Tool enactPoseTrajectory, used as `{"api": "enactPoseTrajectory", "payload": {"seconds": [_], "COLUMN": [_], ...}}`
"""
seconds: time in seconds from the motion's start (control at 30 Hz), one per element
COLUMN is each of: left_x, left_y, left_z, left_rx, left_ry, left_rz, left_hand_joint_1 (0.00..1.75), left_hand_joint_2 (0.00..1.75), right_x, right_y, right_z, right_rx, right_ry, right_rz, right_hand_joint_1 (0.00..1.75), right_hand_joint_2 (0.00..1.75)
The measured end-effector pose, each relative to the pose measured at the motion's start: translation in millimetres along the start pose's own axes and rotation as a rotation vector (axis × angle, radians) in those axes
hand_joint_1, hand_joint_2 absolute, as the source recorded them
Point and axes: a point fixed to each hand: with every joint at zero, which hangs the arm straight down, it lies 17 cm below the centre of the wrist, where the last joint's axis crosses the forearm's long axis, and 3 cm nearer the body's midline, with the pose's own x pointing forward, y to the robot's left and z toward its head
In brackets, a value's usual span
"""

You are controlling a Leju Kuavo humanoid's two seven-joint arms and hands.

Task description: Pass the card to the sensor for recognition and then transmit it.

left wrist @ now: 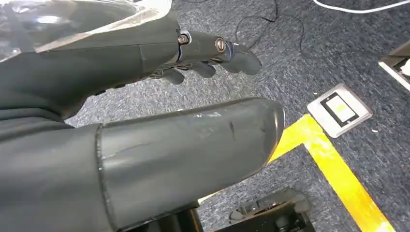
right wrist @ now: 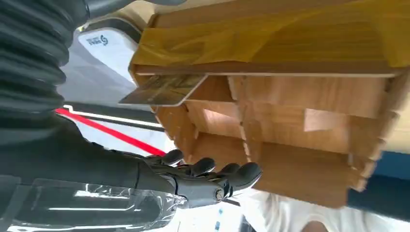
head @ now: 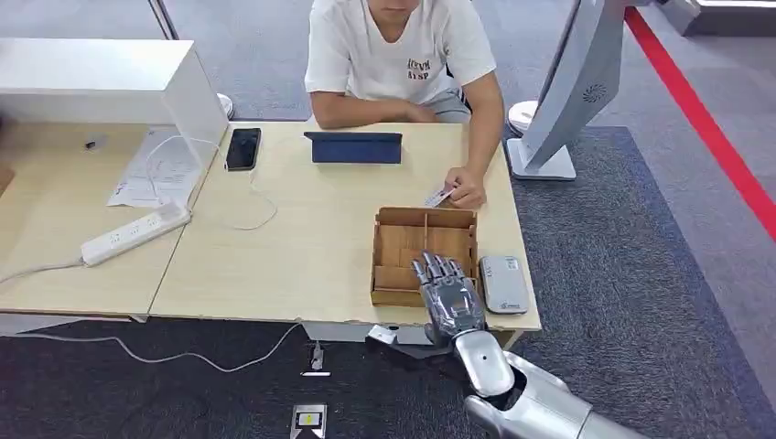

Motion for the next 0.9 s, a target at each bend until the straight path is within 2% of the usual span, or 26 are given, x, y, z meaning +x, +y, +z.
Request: {"api": "enactPoseTrajectory", "payload": {"seconds": [0.37,0.53,0.9], "left_x": [1,2,3], "left_y": [0,-1,-5], "left_z": [0,1,3], "left_rx": [0.000,-0.002,-0.007], "left_ry": [-0.003,-0.017,-0.042], "left_rz": [-0.002,-0.004,-0.017], "left_hand_joint_1": [0.00,0.00,0.00], "left_hand_joint_2": [0.00,0.00,0.00], "right_x": [-35,-46,-54], "right_y": [12,10,11], "right_z": [-2,-3,-4], "right_rx": [0.009,-0.026,-0.043], "right_ry": [0.107,0.139,0.149], "right_rz": [0.020,0.012,0.018], "right_hand_joint_1": [0.00,0.00,0.00], "right_hand_joint_2": [1.75,1.75,1.75]}}
